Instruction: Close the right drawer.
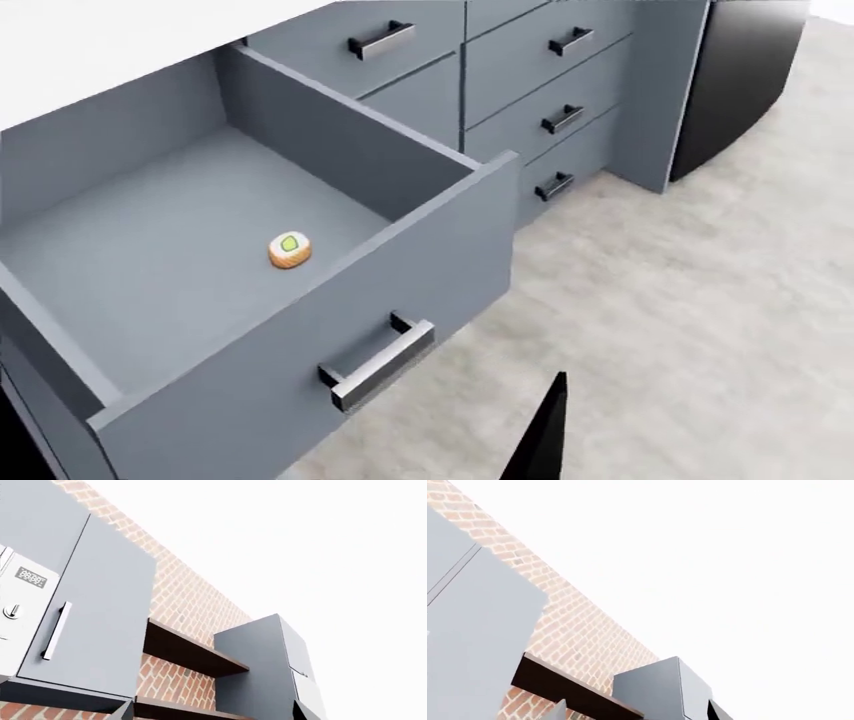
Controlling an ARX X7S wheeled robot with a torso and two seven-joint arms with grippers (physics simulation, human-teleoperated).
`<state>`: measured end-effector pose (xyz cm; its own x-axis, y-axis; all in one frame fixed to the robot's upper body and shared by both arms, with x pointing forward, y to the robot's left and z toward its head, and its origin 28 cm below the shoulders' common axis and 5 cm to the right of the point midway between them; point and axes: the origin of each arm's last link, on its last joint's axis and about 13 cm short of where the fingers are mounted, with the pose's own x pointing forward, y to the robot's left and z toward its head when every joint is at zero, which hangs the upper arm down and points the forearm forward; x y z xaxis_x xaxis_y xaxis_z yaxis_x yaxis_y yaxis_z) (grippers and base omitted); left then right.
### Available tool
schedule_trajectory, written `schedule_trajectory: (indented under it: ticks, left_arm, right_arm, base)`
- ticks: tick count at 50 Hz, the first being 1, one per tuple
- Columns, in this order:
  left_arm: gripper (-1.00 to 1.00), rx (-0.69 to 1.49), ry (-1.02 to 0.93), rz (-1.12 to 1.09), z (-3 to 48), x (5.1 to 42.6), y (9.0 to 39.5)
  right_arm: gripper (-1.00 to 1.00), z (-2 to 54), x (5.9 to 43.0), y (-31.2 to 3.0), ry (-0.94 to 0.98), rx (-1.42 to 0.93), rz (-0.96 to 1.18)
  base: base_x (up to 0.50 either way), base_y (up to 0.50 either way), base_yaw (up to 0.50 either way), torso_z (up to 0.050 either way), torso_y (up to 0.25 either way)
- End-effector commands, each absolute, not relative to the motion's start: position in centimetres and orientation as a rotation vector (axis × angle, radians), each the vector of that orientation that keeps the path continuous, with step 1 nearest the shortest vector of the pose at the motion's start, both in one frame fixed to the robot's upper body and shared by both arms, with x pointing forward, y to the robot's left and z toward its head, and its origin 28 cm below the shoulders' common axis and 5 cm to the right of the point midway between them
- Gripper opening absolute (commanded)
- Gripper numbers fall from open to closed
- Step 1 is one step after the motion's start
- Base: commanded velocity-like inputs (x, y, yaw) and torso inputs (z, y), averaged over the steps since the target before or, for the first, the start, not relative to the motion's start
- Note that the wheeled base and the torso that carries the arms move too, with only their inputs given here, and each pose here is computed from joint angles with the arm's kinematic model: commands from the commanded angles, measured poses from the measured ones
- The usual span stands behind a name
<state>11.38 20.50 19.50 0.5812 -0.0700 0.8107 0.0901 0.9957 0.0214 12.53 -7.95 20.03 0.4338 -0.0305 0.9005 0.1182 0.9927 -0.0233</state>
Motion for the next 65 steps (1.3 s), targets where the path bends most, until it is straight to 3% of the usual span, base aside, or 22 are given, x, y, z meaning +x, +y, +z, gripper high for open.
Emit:
schedule_trajectory:
  ticks: [1, 57, 62, 65]
  left_arm:
    - [1.0, -0.024, -0.948, -0.098, 19.58, 11.42, 20.51]
    - [1.0, -0.024, -0.946, -0.103, 19.39, 11.26, 20.44]
    - [1.0, -0.022, -0.943, -0.102, 19.32, 11.25, 20.39]
    - [1.0, -0.023, -0.944, -0.104, 19.28, 11.19, 20.38]
  right_arm:
    - [1.0, 20.08, 12.53, -7.89, -1.12, -0.088, -0.09]
    - [1.0, 19.95, 12.6, -7.99, -1.123, -0.089, -0.107]
    - [1.0, 19.79, 12.36, -8.09, -1.154, -0.039, -0.037]
    - [1.0, 19.82, 13.06, -8.15, -1.064, -0.092, -0.138]
  base:
    - [-0.07, 0.08, -0.5, 0.0, 0.0]
    - [-0.05, 0.08, -0.5, 0.0, 0.0]
    - [-0.01, 0.02, -0.08, 0.0, 0.0]
    - [0.0, 0.0, 0.0, 0.0, 0.0]
